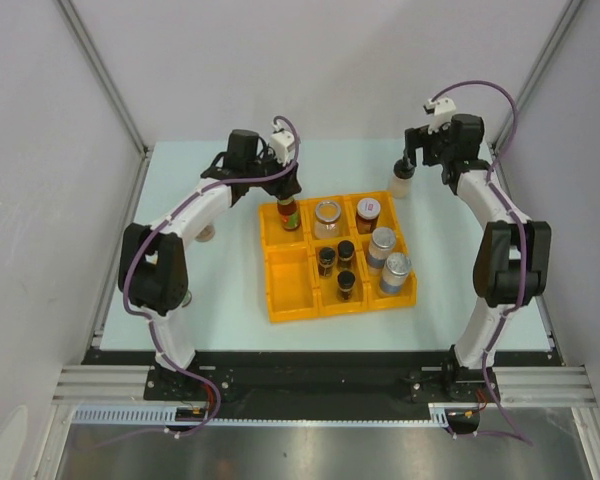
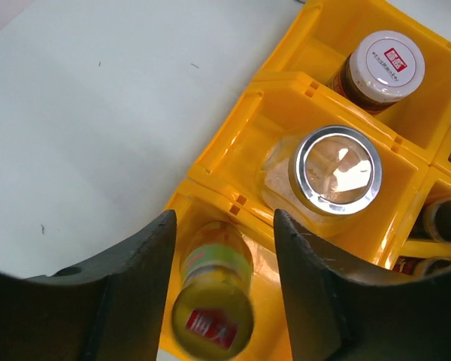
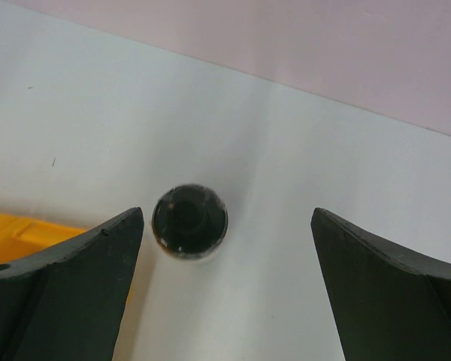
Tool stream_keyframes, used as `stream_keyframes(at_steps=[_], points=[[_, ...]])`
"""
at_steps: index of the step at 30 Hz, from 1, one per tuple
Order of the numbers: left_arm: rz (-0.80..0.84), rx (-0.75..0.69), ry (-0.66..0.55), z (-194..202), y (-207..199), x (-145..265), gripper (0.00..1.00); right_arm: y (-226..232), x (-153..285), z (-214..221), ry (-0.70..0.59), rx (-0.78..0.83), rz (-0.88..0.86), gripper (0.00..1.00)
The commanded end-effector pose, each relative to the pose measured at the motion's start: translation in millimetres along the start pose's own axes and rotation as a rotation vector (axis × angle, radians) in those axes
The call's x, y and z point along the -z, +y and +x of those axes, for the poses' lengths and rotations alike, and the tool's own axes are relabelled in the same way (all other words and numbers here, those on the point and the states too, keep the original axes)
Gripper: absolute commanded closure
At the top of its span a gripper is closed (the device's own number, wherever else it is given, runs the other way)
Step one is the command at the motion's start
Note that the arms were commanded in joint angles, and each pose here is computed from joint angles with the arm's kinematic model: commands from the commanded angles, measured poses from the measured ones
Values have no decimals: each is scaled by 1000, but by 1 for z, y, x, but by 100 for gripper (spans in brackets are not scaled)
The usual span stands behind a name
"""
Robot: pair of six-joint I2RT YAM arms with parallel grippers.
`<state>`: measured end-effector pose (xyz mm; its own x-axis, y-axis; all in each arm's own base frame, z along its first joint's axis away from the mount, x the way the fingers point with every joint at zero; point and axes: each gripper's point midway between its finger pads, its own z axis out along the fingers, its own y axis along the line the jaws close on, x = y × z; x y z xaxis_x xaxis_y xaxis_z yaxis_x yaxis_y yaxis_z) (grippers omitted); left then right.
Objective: Organize the condiment bottles
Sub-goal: Place the bottle in the storage box.
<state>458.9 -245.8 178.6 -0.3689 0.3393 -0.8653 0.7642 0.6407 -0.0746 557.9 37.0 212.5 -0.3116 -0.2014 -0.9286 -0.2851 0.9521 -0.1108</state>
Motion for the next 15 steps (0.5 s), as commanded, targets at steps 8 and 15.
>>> stream_keyframes(at_steps=[8,15], points=[[41,-43,-80,-21,-11,6,32,11,-66,16,73,-40,-19,0],[55,-42,-115,-37,-17,16,25,18,-81,43,131,-40,-18,0]])
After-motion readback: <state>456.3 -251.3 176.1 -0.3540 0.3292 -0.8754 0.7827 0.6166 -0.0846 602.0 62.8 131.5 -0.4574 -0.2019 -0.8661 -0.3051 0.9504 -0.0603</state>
